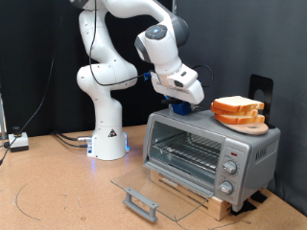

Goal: Make a piece of toast with the oven

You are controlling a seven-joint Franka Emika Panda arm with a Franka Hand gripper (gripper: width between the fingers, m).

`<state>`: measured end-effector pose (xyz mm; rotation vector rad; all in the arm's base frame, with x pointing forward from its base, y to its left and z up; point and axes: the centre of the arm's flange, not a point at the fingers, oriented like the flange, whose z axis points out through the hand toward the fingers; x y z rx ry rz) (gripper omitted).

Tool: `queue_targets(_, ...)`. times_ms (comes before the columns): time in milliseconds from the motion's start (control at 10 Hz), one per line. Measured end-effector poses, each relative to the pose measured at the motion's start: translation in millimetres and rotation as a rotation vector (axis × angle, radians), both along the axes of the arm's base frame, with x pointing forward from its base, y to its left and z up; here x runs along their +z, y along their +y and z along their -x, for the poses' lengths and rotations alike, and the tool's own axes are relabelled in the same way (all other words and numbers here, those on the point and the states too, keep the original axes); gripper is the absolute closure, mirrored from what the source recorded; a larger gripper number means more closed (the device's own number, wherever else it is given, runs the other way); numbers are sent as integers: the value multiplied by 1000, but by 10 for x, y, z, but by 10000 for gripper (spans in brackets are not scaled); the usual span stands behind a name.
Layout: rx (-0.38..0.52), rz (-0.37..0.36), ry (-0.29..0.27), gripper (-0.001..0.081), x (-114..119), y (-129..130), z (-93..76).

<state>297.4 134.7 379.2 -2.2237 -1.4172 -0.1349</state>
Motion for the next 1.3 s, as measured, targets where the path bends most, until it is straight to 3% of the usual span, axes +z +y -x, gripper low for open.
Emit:
queue_targets(300,-11,13,1,-2,9,-19,-2)
queue_targets(400,-15,19,2,81,7,-30,-5)
queue_targets(500,-17,25,2,81,4,-43,-8)
queue_targets(600,-20,29,2,263,1,-56,-12)
queue_targets(700,-24,30,2,323,1,-68,-17)
queue_targets(1300,-33,44,0,323,0,-135,-40)
